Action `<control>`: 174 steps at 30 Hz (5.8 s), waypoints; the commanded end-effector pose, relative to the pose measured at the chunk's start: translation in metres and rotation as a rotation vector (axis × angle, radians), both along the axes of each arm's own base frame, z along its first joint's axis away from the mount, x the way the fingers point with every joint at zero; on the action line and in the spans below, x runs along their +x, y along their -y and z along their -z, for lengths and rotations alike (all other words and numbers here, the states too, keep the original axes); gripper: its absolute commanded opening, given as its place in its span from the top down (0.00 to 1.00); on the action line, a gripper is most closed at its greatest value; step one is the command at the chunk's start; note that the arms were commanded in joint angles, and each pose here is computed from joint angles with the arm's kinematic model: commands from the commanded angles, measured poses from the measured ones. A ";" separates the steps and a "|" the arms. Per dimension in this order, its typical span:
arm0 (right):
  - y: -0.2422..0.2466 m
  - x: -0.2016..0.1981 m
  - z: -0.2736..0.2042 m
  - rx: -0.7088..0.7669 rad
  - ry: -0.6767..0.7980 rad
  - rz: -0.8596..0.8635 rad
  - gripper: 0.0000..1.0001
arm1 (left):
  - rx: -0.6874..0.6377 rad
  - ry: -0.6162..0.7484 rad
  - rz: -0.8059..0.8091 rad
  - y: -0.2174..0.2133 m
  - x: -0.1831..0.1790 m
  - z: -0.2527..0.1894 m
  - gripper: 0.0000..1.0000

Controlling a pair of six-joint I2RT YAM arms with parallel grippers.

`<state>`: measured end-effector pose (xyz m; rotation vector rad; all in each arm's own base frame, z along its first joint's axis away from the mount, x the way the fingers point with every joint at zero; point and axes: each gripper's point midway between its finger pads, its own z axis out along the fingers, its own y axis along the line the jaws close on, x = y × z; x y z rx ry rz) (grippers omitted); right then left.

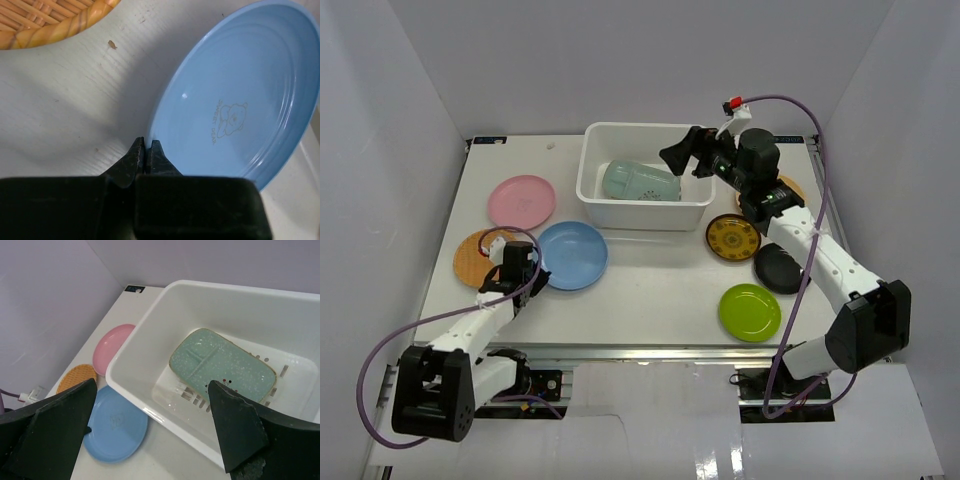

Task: Place the plates into the plastic bin on the countertop

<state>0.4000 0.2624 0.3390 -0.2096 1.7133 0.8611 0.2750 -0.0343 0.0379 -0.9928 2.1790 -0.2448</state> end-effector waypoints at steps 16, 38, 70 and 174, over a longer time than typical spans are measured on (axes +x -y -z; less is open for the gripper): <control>0.127 -0.036 0.072 -0.072 -0.065 0.366 0.77 | 0.057 0.672 0.127 0.001 -0.011 -0.289 1.00; 0.334 0.020 0.172 -0.089 -0.377 0.985 0.32 | -0.014 0.548 0.467 0.164 0.208 -0.267 1.00; 0.356 0.070 0.300 -0.035 -0.697 0.941 0.69 | 0.214 0.633 0.540 0.161 0.243 -0.349 0.20; 0.069 -0.120 0.053 0.005 -0.019 0.016 0.59 | 0.006 0.388 0.686 0.219 0.261 -0.196 0.34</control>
